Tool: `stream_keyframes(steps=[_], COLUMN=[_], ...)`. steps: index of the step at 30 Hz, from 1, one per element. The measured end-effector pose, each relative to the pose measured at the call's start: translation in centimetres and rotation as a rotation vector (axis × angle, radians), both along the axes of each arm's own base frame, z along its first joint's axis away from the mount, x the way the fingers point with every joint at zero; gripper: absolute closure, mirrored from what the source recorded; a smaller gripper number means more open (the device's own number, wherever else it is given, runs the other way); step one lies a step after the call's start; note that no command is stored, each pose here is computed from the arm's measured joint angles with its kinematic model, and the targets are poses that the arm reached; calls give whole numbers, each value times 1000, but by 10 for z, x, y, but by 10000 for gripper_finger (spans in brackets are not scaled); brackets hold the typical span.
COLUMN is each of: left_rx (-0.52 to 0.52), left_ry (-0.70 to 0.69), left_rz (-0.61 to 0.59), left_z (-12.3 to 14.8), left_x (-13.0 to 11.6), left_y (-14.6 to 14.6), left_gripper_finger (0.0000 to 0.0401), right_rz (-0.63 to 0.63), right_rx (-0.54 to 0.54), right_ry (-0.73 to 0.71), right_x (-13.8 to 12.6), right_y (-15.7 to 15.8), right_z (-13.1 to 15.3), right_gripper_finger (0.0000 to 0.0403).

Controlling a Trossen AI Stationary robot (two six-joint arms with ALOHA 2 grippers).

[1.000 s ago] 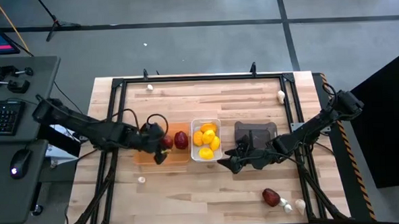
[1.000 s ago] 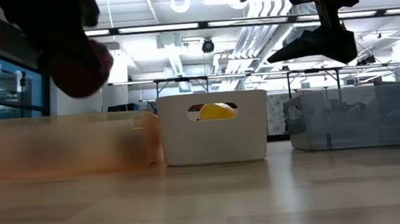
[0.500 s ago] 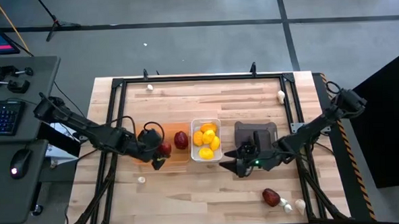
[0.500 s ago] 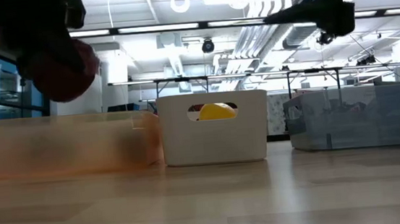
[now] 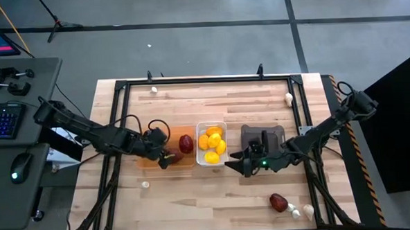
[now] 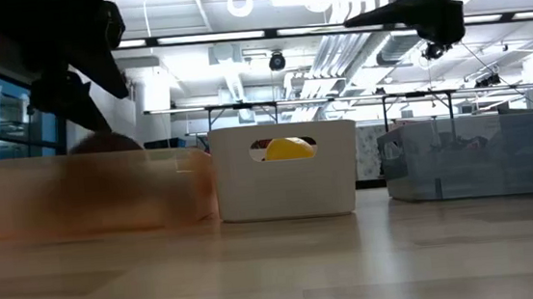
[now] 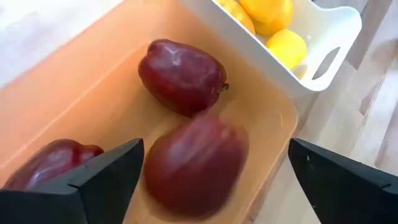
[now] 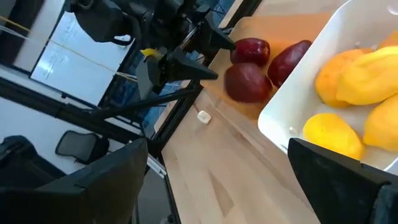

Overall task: Sort produce into baskets
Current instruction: Put the red apple into the orange bin

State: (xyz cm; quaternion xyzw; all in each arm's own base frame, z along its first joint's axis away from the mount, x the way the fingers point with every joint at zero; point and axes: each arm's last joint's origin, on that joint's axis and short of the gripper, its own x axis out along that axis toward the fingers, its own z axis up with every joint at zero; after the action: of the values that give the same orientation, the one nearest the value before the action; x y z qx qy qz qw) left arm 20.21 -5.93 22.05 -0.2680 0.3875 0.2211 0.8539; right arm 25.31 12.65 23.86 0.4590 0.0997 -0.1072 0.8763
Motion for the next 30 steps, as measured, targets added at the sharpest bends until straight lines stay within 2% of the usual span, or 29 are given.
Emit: stream_keyframes(steps=[4, 7, 11, 15, 22, 25, 30], left_rx=[-68, -131, -127, -72, 9, 28, 31], left_ry=[13, -21, -124, -200, -255, -269, -265], left_rz=[-60, -76, -82, -29, -5, 20, 30], left_z=[3, 15, 40, 51, 52, 51, 49], left_x=[3, 6, 7, 2, -2, 0, 3], left_y=[4, 4, -1, -7, -21, -23, -24], left_gripper_finger=[3, 3, 4, 4, 4, 4, 4], right_rz=[12, 33, 72, 103, 124, 147, 149], right_rx=[-29, -47, -40, -72, -89, -32, 130], right_ry=[-38, -62, -48, 160, 587, 723, 873], right_x=[1, -3, -13, -23, -39, -43, -55], right_y=[0, 2, 9, 23, 41, 50, 70], right_z=[5, 11, 16, 21, 41, 38, 18], right_gripper_finger=[24, 24, 24, 24, 24, 24, 24])
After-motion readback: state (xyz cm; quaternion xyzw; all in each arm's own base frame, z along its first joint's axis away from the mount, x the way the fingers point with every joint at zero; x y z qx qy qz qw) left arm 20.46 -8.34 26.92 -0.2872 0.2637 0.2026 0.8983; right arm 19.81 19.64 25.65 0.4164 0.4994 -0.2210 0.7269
